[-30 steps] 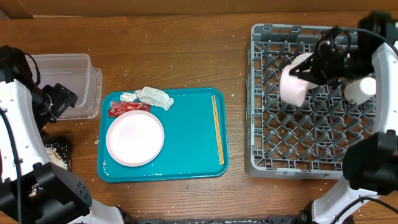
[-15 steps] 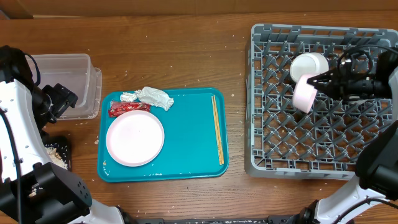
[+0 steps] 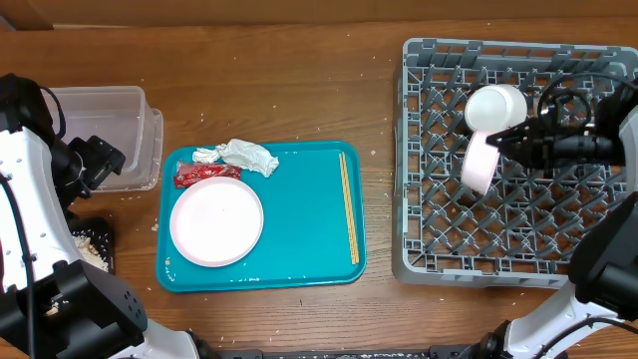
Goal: Sort waste into correct bins and load items into the dishwasher
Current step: 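Carry the small plate into the dish rack and release it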
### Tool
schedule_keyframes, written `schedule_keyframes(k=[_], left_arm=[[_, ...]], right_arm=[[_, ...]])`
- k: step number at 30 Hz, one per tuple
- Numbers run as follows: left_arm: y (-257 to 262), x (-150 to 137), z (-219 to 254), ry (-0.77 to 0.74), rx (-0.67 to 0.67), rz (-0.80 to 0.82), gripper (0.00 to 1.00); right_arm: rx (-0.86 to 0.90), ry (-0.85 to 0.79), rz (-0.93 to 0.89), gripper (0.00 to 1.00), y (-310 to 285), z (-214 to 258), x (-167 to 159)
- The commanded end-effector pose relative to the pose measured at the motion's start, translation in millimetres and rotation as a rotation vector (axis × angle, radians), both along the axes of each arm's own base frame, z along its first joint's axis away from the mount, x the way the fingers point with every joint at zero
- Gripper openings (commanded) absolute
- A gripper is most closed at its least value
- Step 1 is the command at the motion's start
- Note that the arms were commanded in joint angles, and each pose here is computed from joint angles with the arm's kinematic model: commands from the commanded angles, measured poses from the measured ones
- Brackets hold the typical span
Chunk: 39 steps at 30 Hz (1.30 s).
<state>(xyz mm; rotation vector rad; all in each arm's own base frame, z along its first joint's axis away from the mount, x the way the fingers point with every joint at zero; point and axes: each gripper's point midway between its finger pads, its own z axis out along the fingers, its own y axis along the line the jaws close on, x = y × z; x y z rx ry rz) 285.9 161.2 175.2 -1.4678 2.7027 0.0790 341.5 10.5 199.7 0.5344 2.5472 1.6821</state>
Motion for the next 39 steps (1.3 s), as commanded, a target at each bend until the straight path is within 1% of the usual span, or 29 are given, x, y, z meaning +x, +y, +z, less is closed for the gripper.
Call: schedule_keyframes(k=[1, 5, 10, 16, 20, 24, 28, 30, 32, 33, 36, 39], left_arm=[[-1.5, -0.7, -2.4, 0.01, -0.008, 0.015, 1.0], [-1.6, -0.8, -2.4, 0.01, -0.008, 0.015, 1.0], [-3.5, -0.2, -2.5, 0.006, -0.019, 0.014, 1.0], [-5.6, 1.1, -2.6, -0.001, -0.032, 0.013, 1.0], [-5.6, 1.1, -2.6, -0.001, -0.032, 0.013, 1.0], [-5.4, 1.4, -2.5, -0.002, -0.031, 0.013, 1.0], [-5.5, 1.3, -2.5, -0.002, -0.031, 0.013, 1.0], [-5.5, 1.3, -2.5, -0.002, -0.031, 0.014, 1.0], [-5.4, 1.4, -2.5, -0.002, -0.031, 0.014, 1.0], [-5.4, 1.4, -2.5, -0.002, -0.031, 0.014, 1.0], [-5.4, 1.4, -2.5, -0.002, -0.031, 0.014, 1.0], [-5.5, 1.2, -2.5, -0.001, -0.031, 0.013, 1.0]], right_arm=[[0.005, 0.024, 0.026, 0.04, 4.2, -16.7, -10.2], [0.011, 0.032, 0.032, 0.04, 6.8, -31.0, -15.9], [0.011, 0.032, 0.022, 0.04, 3.8, -32.0, -15.8], [0.014, 0.056, -0.047, 0.04, -19.4, -32.0, -19.5], [-0.012, 0.109, -0.078, 0.04, -37.5, -36.8, -30.6], [-0.048, 0.144, -0.102, 0.12, -53.0, -42.4, -38.2], [-0.141, 0.208, -0.13, 0.22, -72.2, -43.2, -43.2], [-0.203, 0.233, -0.143, 0.3, -81.6, -40.6, -43.8], [-0.31, 0.275, -0.172, 0.41, -97.4, -34.8, -43.2], [-0.352, 0.287, -0.192, 0.44, -104.3, -30.6, -42.0], [-0.446, 0.288, -0.253, 0.5, -120.2, -13.9, -36.7], [-0.516, 0.241, -0.318, 0.52, -130.7, 12.1, -30.2]])
